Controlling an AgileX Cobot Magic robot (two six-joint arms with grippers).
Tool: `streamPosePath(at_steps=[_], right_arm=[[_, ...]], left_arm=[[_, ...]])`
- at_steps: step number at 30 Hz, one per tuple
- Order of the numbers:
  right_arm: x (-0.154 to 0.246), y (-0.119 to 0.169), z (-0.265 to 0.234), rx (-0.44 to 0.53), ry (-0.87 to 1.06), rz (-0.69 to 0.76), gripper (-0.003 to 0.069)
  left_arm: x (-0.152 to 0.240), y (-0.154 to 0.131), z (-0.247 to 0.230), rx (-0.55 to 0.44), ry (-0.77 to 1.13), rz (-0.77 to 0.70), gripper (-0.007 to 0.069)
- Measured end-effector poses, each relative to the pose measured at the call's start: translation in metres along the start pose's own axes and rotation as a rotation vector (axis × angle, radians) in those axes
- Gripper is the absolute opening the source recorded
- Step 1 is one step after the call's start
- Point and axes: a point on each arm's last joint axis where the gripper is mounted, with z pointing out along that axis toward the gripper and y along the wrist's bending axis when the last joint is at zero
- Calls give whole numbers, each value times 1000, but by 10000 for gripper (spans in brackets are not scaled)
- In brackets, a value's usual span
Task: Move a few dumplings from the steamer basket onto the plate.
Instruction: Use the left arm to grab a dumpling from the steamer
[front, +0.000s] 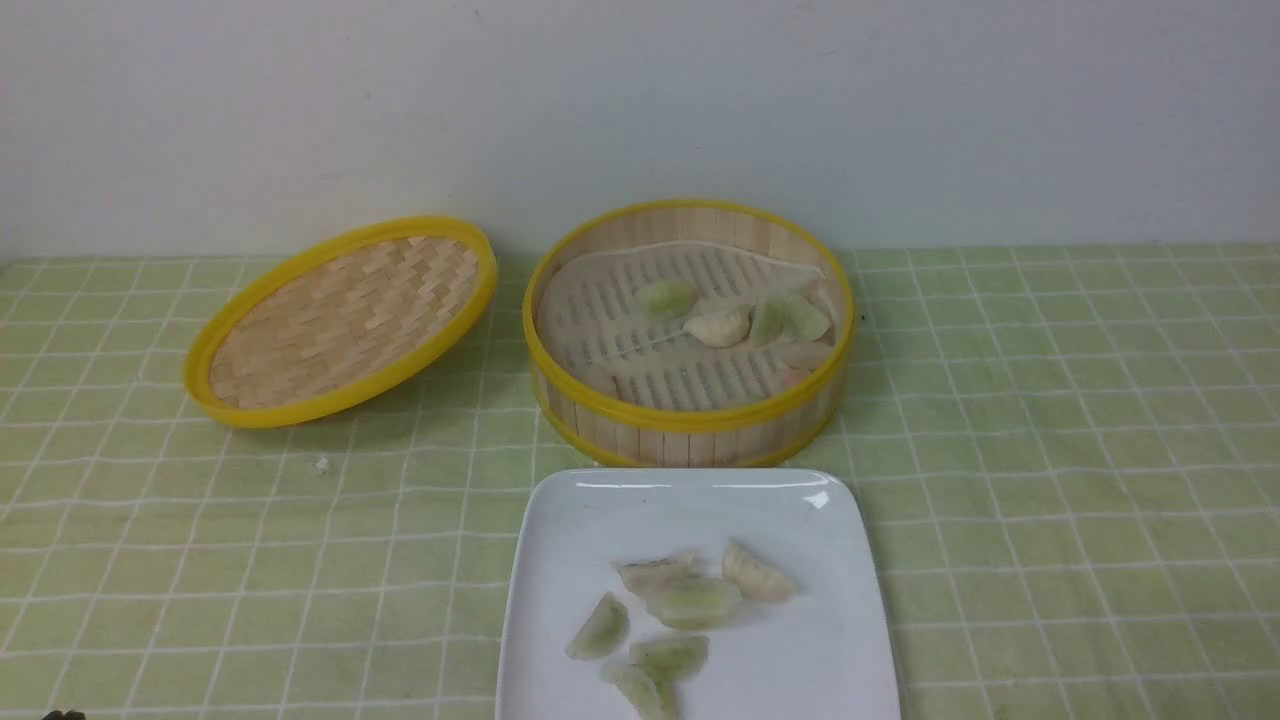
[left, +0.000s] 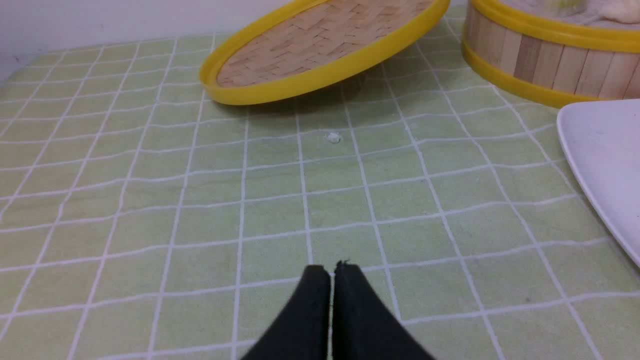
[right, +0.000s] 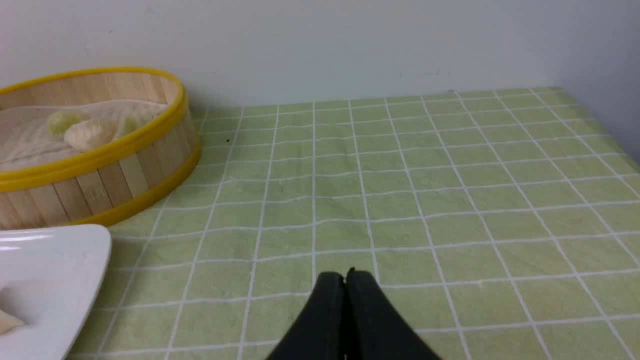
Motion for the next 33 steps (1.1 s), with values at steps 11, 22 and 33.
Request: streamPosePath(at_steps=[11,22,33], right_arm=[[0,0,0,0,0,-1,-14],[0,0,0,0,0,-1,-14],[0,0,0,0,0,-4,-14]], left_arm=[[0,0,0,0,0,0,-6],[0,0,0,0,0,0,-6],[-28,-1,-4,67,-318,-371,-6]])
